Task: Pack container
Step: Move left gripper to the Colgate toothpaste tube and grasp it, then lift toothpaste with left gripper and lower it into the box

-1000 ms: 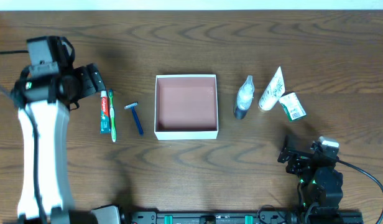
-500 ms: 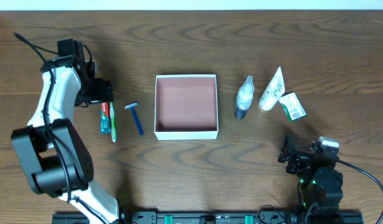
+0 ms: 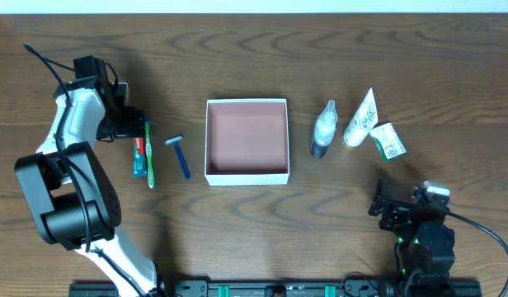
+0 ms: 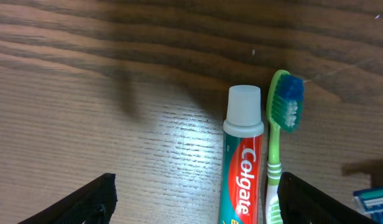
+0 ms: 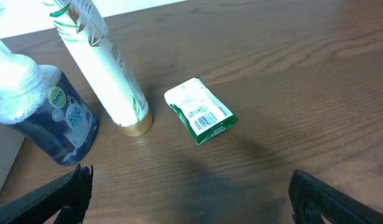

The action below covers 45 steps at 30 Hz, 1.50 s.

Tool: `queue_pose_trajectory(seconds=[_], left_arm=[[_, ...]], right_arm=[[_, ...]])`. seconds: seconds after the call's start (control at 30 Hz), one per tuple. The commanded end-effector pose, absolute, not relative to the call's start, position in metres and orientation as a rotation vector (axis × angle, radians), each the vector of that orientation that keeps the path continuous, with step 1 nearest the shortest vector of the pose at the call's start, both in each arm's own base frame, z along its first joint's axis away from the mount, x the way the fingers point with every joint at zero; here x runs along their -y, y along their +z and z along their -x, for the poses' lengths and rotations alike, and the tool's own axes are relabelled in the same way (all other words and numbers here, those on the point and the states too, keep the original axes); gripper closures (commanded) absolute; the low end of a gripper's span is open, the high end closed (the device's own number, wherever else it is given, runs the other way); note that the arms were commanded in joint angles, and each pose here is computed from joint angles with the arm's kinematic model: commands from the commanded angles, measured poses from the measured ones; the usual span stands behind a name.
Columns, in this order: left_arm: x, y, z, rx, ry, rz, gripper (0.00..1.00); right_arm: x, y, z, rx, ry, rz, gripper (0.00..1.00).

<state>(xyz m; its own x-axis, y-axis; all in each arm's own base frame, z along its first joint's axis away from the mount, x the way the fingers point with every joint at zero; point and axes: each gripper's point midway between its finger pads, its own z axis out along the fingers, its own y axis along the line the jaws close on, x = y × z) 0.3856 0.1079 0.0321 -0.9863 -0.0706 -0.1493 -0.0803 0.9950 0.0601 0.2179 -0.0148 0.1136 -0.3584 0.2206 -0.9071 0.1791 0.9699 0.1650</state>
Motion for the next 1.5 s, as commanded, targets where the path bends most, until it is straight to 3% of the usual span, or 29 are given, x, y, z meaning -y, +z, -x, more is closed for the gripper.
queue_pose_trajectory(seconds=[0.0,0.37,0.57,0.73,1.0,1.13,1.3,1.47], left_arm=[[-0.108,0.026,-0.388,-2.999,0.082,0.076,0.17],[-0.106,0.001,-0.384,-3.052,0.054,0.076,0.18],[-0.106,0.0,-0.385,-3.049,0.054,0.08,0.47],[-0.103,-0.016,-0.375,-3.101,0.035,0.097,0.47],[-0.101,-0.022,-0.366,-3.124,0.021,0.277,0.64],[-0.099,-0.019,-0.36,-3.136,0.014,0.39,0.79],[-0.099,0.008,-0.361,-3.112,0.016,0.403,0.81],[-0.081,0.066,-0.377,-2.995,-0.069,0.362,0.85]], right_arm=[[0.016,0.114,-0.218,-1.944,0.032,-0.281,0.01],[0.016,0.114,-0.218,-1.944,0.032,-0.281,0.01],[0.016,0.114,-0.218,-1.944,0.032,-0.281,0.01],[0.016,0.114,-0.218,-1.944,0.031,-0.282,0.01],[0.016,0.114,-0.218,-1.944,0.031,-0.282,0.01],[0.016,0.114,-0.218,-1.944,0.032,-0.281,0.01],[0.016,0.114,-0.218,-1.944,0.032,-0.281,0.01],[0.016,0.114,-0.218,-1.944,0.031,-0.282,0.01]])
